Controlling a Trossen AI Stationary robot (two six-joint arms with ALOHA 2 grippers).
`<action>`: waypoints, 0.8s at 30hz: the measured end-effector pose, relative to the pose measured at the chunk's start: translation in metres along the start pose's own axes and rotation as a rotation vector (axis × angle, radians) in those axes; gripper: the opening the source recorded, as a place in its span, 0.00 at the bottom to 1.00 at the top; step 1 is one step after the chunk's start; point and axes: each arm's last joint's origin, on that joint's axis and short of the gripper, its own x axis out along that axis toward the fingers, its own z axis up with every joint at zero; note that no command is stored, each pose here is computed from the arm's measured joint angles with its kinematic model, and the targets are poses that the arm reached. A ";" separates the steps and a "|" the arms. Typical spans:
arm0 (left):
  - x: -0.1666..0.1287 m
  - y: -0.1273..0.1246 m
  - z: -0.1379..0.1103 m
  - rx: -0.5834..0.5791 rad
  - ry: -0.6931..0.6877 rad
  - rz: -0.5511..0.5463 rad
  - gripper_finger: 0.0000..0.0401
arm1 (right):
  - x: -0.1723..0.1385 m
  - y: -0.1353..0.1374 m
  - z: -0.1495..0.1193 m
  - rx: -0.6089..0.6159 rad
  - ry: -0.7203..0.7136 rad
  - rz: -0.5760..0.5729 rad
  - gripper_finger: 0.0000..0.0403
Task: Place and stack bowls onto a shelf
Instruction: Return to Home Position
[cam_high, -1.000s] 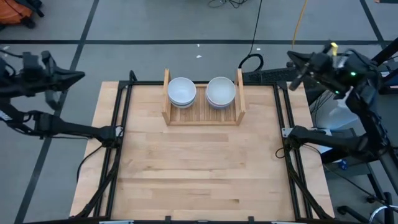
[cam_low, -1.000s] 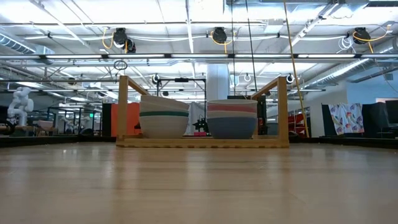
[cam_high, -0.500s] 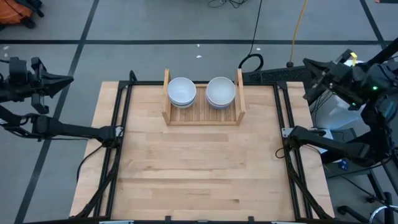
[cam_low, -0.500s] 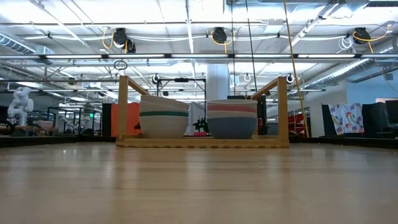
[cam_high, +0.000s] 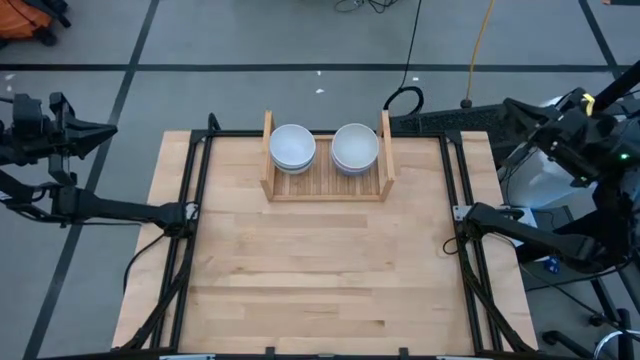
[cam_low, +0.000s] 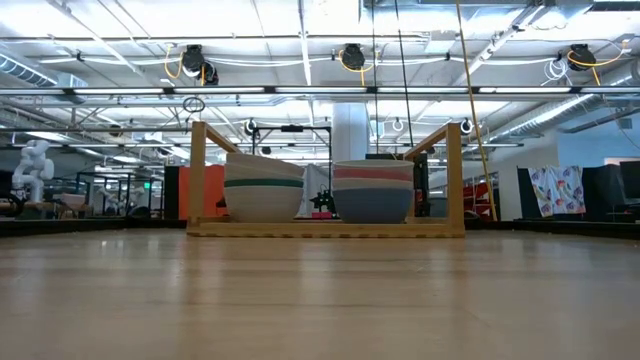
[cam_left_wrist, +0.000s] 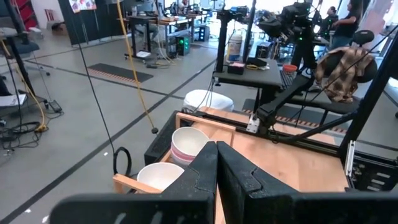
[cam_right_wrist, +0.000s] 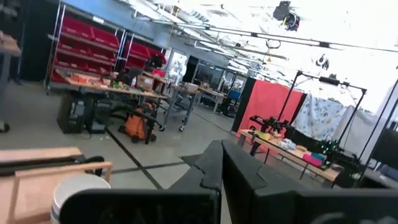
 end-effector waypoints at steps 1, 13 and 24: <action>0.000 0.000 0.000 0.001 0.000 0.000 0.02 | -0.002 0.000 0.000 0.015 -0.001 -0.001 0.00; -0.013 -0.004 -0.007 0.035 -0.023 -0.092 0.02 | -0.045 0.006 -0.024 0.126 0.162 0.043 0.00; -0.048 -0.020 -0.024 0.073 -0.111 -0.075 0.02 | -0.084 0.008 -0.034 0.175 0.071 0.018 0.00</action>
